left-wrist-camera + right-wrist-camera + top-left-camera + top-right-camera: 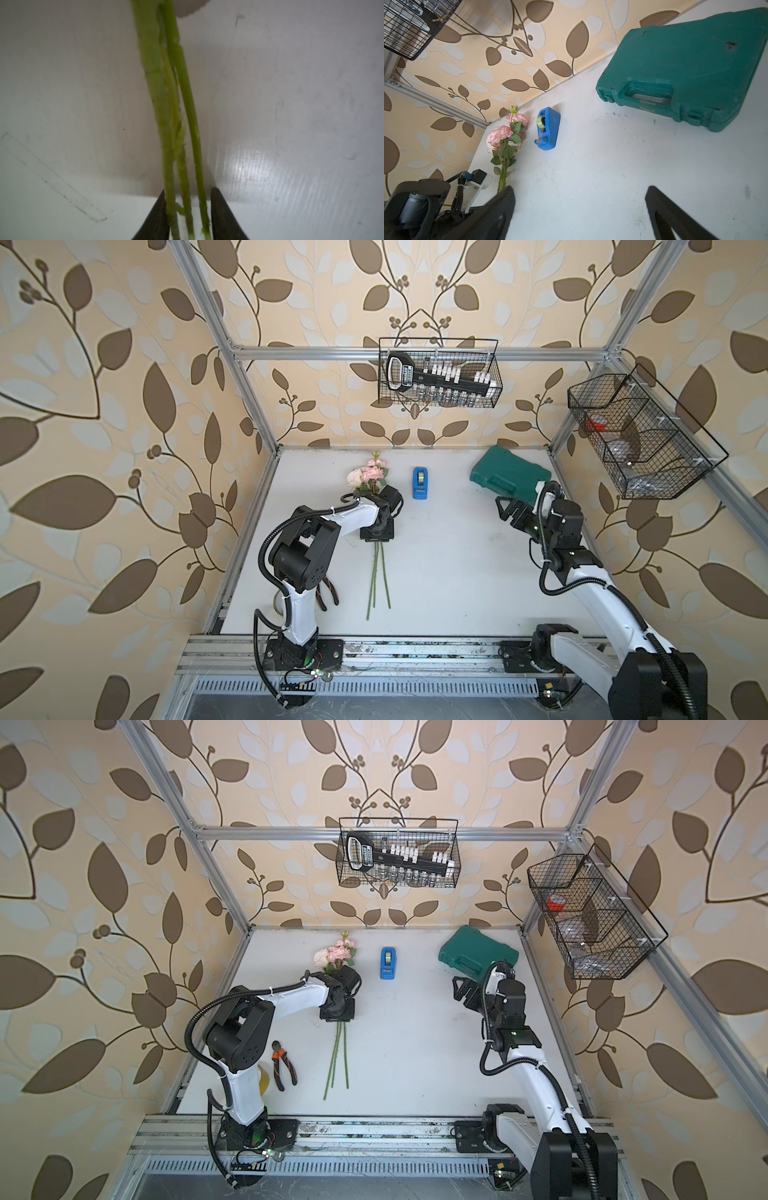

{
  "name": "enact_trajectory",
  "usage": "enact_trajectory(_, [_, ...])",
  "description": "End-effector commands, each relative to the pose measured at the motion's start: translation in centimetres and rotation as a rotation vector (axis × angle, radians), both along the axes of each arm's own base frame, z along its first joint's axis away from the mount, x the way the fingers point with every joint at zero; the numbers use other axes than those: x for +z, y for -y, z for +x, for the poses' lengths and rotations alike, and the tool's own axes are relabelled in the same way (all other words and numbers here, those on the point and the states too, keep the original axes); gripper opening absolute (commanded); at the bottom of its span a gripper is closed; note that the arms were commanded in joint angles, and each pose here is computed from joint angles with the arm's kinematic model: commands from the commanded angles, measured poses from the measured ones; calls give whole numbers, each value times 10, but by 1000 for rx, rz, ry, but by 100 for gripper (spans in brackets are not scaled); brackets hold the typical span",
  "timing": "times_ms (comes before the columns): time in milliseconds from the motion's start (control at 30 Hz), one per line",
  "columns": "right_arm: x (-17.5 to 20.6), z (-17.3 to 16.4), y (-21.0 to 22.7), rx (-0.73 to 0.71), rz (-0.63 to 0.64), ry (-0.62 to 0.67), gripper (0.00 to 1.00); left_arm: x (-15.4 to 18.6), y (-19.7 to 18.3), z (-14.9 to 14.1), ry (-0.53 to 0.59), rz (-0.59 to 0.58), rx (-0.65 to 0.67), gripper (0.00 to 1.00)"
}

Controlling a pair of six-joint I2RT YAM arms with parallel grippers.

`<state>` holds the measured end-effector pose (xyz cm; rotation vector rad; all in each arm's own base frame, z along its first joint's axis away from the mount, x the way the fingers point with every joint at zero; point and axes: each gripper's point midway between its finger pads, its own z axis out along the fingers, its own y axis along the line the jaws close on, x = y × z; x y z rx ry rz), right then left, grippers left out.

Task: Wrap bouquets with tape
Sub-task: Pick up the unwrapped bouquet from the center of the board.

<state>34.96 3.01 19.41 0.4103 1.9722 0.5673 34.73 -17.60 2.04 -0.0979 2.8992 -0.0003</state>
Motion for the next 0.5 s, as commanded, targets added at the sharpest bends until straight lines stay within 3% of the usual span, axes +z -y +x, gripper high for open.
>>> enact_trajectory(0, [-4,-1,-4,25,-5,-2,99,-5,-4,3,10,24,17,29])
enact_trajectory(267, [0,-2,-7,38,0,13,99,14,-18,5,30,66,-1,2])
enact_trajectory(467, [12,-5,-5,30,-12,49,99,67,-25,9,129,79,-39,0])
